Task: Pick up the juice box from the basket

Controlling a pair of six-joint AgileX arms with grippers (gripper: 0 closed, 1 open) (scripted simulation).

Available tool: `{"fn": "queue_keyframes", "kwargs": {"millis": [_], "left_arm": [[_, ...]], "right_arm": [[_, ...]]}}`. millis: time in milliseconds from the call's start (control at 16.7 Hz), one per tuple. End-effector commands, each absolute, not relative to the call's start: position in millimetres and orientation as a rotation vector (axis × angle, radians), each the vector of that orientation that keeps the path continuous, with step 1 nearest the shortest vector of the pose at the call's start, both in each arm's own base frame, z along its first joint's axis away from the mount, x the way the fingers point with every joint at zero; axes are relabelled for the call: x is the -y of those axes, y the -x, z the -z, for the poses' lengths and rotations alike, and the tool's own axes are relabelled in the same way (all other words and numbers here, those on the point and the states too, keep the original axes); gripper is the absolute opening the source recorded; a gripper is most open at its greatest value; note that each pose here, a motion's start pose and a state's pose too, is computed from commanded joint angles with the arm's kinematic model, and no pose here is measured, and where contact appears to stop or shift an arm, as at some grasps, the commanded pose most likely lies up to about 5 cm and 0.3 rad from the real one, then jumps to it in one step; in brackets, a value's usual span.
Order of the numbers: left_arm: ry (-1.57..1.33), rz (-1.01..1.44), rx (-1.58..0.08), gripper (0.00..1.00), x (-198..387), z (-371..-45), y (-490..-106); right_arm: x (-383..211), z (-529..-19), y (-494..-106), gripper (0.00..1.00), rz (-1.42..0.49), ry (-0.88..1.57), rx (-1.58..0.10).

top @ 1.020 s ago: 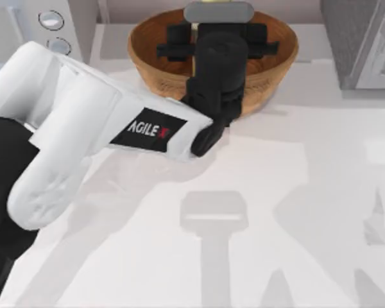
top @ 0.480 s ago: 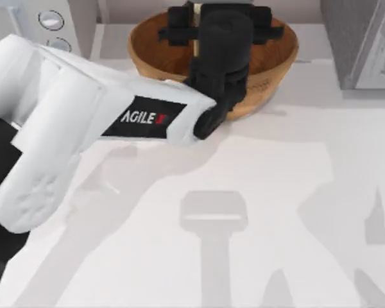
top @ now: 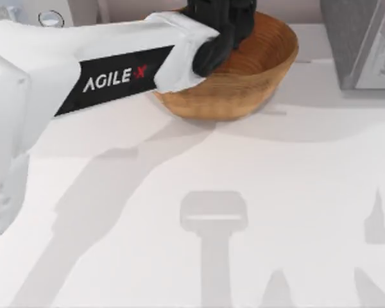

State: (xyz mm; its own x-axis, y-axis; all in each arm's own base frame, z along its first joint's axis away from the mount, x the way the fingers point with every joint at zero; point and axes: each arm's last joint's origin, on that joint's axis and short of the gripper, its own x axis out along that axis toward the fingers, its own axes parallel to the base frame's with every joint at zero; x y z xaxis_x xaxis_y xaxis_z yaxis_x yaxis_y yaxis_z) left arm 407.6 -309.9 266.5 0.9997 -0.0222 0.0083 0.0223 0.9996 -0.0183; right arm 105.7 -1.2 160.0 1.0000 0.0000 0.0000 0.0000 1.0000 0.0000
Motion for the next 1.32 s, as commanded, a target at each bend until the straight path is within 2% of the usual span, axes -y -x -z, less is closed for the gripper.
{"fn": "queue_keyframes", "kwargs": {"millis": [180,540,780,1020,1320], "left_arm": [[0.016,0.024,0.006,0.0,308,-285,-405],[0.004,0.025,-0.004,0.0,306,-283,-405],[-0.052,0.055,-0.061,0.0,277,-290,-390],[-0.075,0.082,-0.095,0.0,213,-318,-351],[-0.053,0.089,-0.077,0.0,113,-338,-265]], "right_arm": [[1,-160,-106,1.0,0.0,0.0,0.0],[1,-160,-106,1.0,0.0,0.0,0.0],[1,-160,-106,1.0,0.0,0.0,0.0],[1,-160,-106,1.0,0.0,0.0,0.0],[1,-160,-106,1.0,0.0,0.0,0.0]]}}
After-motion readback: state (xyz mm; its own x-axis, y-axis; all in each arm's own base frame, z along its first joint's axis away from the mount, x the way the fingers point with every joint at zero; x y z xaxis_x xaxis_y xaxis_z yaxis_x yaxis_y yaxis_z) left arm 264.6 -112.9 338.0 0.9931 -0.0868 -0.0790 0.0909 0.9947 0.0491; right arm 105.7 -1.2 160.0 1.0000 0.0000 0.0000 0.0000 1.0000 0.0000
